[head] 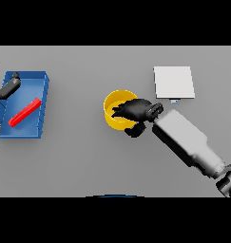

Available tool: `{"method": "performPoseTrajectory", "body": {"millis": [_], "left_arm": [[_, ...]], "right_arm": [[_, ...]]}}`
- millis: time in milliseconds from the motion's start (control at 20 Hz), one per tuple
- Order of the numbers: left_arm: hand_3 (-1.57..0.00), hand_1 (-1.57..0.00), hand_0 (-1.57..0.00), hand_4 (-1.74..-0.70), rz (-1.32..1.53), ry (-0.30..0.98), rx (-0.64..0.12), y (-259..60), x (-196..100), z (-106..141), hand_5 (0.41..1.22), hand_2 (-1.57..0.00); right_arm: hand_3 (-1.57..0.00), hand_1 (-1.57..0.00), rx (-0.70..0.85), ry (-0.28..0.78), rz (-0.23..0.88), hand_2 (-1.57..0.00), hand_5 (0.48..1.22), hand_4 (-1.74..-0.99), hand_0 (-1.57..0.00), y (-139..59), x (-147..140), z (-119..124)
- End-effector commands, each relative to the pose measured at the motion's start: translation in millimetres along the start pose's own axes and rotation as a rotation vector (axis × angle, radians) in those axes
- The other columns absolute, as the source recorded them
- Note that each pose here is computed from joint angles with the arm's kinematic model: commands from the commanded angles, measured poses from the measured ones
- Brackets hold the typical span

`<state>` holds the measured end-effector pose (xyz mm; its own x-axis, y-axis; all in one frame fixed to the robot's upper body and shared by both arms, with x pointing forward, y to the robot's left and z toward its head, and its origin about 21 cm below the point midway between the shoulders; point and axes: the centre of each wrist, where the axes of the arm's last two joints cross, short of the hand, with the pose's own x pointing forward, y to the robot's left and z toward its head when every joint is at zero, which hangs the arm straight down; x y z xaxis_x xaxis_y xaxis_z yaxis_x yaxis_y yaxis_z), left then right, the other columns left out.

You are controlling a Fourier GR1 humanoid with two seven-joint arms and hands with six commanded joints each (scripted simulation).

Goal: Pick up the red beaker and tilt it to pour out 1 green nut into yellow bowl. Pick up the yellow bowl and place it on the metallic measuring scale.

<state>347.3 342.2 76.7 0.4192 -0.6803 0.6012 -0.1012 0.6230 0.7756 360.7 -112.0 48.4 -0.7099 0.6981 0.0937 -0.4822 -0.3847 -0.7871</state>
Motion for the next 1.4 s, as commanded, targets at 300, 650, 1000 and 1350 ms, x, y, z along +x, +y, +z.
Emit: {"method": "performPoseTrajectory", "body": {"millis": [300, 650, 1000, 1350], "left_arm": [[0.00, 0.00, 0.00, -0.75, -0.006, -0.016, 0.000, -4, 0, 0, 0.700, 0.00], [0.00, 0.00, 0.00, -0.74, -0.022, -0.014, -0.003, -6, 1, 0, 0.688, 0.00], [0.00, 0.00, 0.00, -0.73, -0.028, -0.036, 0.014, 2, 2, 3, 0.692, 0.00], [0.00, 0.00, 0.00, -0.74, -0.024, -0.035, 0.015, 5, 4, 0, 0.697, 0.00]], "right_arm": [[-0.87, -1.19, 0.031, -0.039, -0.009, -1.13, 1.121, -1.594, -1.20, -3.3, -1, 0], [-1.39, -1.49, 0.013, -0.051, -0.028, -1.29, 1.200, -1.710, -1.49, -3.2, -3, 5], [-1.29, -1.55, -0.026, -0.024, -0.003, -1.39, 1.217, -1.735, -1.55, -23.5, -4, 27], [-1.27, -1.57, -0.118, 0.050, -0.004, -1.44, 1.220, -1.740, -1.57, -50.6, -19, 60]]}}
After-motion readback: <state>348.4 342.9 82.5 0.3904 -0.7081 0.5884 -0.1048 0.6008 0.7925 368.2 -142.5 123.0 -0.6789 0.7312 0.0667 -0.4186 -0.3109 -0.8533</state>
